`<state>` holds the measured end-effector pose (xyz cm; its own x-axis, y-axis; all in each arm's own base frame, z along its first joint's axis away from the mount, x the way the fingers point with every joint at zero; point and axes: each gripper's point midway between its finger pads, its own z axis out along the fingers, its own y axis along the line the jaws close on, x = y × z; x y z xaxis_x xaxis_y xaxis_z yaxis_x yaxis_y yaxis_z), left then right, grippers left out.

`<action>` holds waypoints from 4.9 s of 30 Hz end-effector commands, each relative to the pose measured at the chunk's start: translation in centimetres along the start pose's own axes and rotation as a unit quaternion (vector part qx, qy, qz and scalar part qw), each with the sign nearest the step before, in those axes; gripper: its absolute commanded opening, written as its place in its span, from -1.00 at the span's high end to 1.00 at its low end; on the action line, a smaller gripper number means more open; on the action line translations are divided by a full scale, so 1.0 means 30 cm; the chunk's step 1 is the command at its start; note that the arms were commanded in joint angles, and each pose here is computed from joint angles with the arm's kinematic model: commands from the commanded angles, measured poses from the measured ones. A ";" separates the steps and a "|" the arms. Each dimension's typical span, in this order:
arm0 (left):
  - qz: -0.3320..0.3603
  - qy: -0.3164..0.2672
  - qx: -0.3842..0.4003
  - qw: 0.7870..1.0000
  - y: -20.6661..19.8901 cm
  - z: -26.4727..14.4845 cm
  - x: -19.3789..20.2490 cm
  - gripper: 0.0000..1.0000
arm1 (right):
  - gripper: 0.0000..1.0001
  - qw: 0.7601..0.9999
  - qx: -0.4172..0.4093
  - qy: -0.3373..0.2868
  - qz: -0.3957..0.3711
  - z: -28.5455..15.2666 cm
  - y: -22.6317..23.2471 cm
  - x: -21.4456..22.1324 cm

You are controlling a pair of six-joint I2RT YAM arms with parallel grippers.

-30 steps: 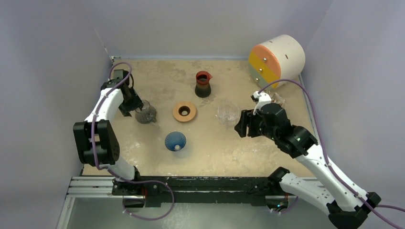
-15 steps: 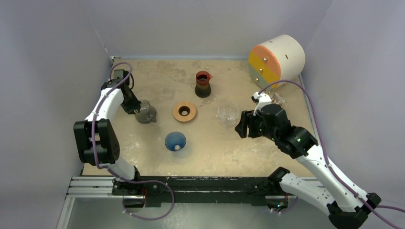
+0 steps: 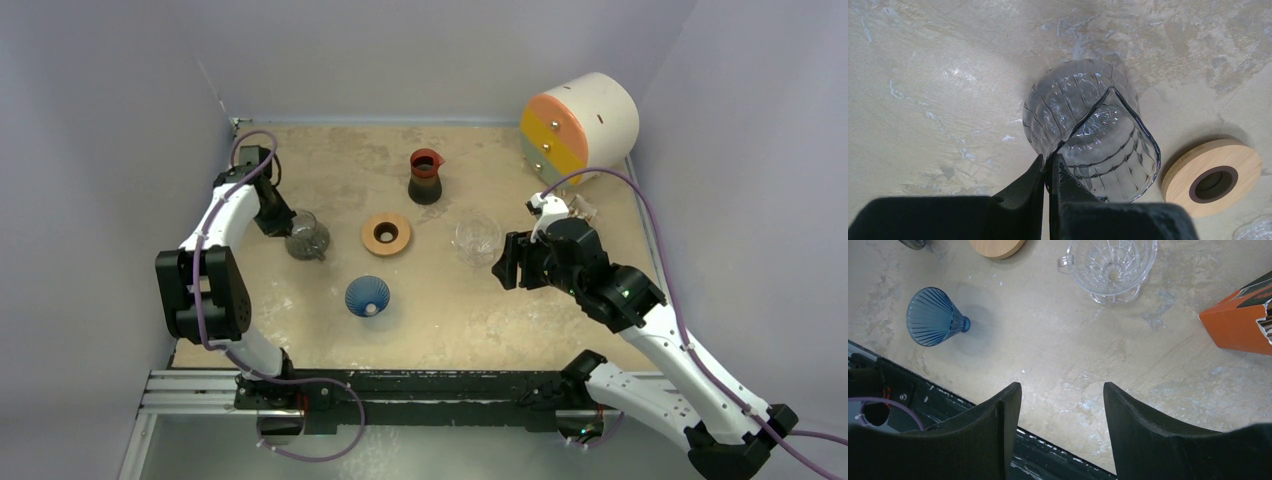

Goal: Place the coffee filter in the dripper
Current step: Pick up the coffee server from the center of the board, then place the coffee server at the center of the board.

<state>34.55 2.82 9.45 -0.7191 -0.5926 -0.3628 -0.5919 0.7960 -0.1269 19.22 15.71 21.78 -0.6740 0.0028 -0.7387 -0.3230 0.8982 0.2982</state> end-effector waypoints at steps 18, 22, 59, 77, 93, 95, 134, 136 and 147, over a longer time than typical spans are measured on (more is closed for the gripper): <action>0.039 -0.050 0.071 0.995 -0.062 -0.230 -0.084 1.00 | -0.28 1.000 0.003 -0.026 -0.004 -0.063 0.006 -0.063; 0.072 -0.054 0.084 0.992 -0.100 -0.296 -0.068 1.00 | -0.29 1.000 0.003 -0.028 -0.002 -0.094 0.008 -0.072; 0.433 0.009 0.226 0.873 -0.616 -0.566 0.735 1.00 | -0.31 0.990 0.127 -0.044 0.052 -0.239 -0.166 -0.011; 0.447 0.061 0.227 0.863 -0.607 -0.417 0.950 1.00 | -0.32 0.990 0.121 -0.039 0.066 -0.187 -0.167 0.030; 0.430 0.068 0.231 0.870 -0.579 -0.344 1.023 1.00 | -0.33 0.990 0.113 -0.035 0.075 -0.160 -0.159 0.044; 0.430 0.068 0.229 0.871 -0.577 -0.340 1.027 1.00 | -0.33 0.990 0.112 -0.035 0.076 -0.157 -0.158 0.046; 0.427 -0.103 0.246 0.864 -0.527 -0.728 0.658 -0.40 | -0.42 0.998 0.026 -0.046 0.034 -0.029 0.020 -0.151; 0.415 -0.113 0.237 0.871 -0.496 -0.717 0.596 -0.41 | -0.42 0.999 0.013 -0.035 0.030 0.005 0.050 -0.168; 0.354 -0.207 0.163 0.897 -0.261 -0.670 0.380 -0.47 | -0.43 1.000 -0.024 0.005 0.011 0.250 0.211 -0.253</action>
<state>23.71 -15.42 24.49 -0.6856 0.1095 -0.7197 0.1995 0.9790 -0.0410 25.39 21.47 22.67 -0.7306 0.0232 -0.6824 -0.2697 0.9083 0.3196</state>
